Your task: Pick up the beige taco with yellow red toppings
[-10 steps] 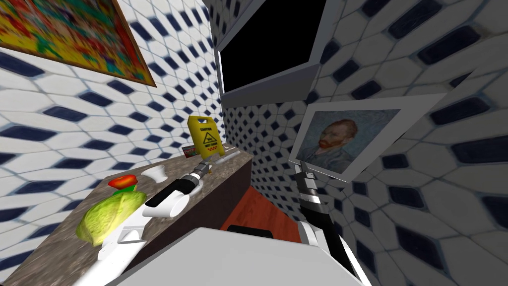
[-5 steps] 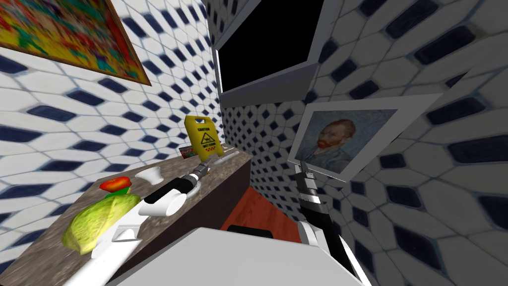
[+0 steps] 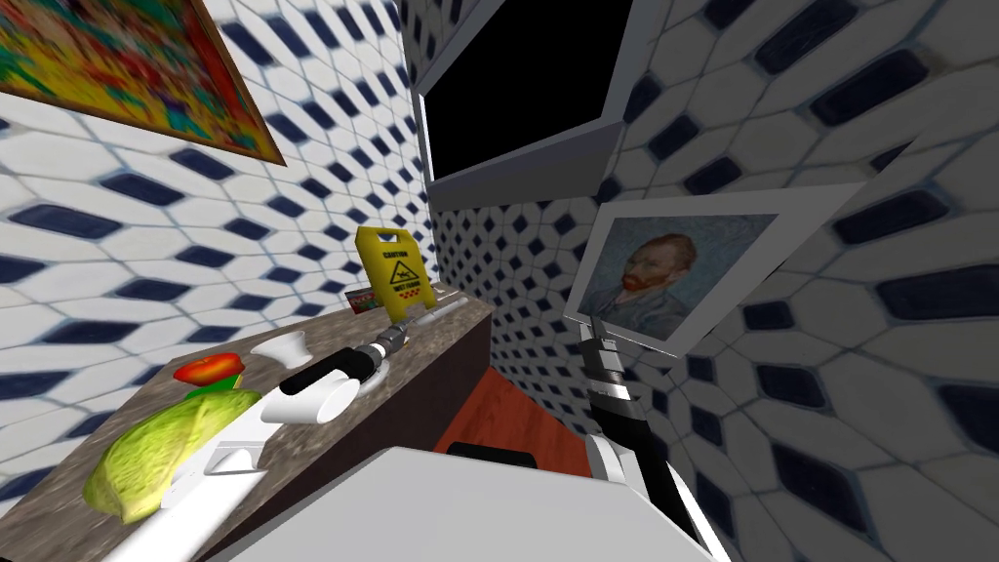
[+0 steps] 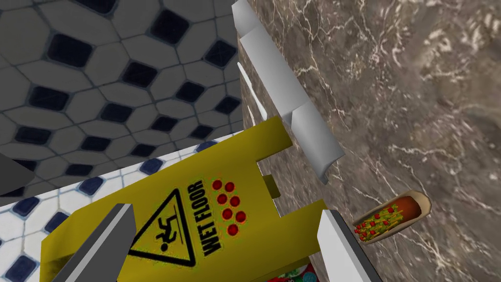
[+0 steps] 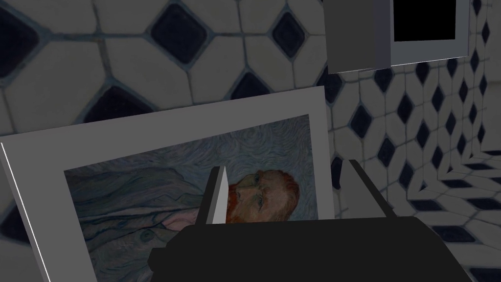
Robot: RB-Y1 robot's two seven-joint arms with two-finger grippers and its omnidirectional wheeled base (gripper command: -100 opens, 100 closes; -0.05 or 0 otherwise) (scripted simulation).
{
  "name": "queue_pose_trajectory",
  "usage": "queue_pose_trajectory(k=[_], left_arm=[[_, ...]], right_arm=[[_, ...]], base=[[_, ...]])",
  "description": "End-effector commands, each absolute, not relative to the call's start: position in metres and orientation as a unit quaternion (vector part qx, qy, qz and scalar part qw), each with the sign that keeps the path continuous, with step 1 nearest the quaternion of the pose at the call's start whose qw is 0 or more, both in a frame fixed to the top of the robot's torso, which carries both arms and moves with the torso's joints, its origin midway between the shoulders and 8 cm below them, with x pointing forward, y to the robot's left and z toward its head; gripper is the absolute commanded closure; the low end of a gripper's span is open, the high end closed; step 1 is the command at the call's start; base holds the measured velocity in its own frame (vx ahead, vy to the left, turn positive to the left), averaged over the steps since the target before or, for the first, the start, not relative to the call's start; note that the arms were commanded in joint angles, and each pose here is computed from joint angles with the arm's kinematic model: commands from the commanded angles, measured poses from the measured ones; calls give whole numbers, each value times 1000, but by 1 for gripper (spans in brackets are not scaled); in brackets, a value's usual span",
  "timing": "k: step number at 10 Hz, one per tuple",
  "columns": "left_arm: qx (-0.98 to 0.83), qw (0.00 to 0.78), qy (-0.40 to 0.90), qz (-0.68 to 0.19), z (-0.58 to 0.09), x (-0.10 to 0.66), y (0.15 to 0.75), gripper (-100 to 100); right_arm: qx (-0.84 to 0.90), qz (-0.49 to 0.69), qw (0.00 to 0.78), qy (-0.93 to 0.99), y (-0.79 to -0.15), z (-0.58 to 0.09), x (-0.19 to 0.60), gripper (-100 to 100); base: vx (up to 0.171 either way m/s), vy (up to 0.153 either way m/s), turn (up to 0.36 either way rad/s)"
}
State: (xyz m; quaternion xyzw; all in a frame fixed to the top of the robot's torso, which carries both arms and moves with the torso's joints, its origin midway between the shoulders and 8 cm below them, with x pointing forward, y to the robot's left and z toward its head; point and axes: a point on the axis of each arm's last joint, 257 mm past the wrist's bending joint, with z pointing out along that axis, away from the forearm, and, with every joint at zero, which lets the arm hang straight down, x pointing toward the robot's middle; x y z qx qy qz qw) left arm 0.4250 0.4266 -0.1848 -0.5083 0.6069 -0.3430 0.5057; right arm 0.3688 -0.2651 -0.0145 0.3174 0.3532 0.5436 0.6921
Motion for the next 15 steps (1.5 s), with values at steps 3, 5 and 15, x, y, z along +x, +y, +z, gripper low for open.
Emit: queue_pose_trajectory(k=[3, 5, 15], left_arm=[[-524, 479, 629, -318, -202, 418, 437, -100], [-534, 460, 644, -298, -214, 411, 447, -100], [-574, 368, 702, -208, -260, 362, 486, -100]], right_arm=[[317, 544, 692, 353, -265, -15, 369, 0], [317, 544, 692, 353, -265, -14, 369, 0], [317, 544, 692, 353, -265, -15, 369, 0]], base=[[23, -3, -39], [27, -5, -73], [29, 6, -58]])
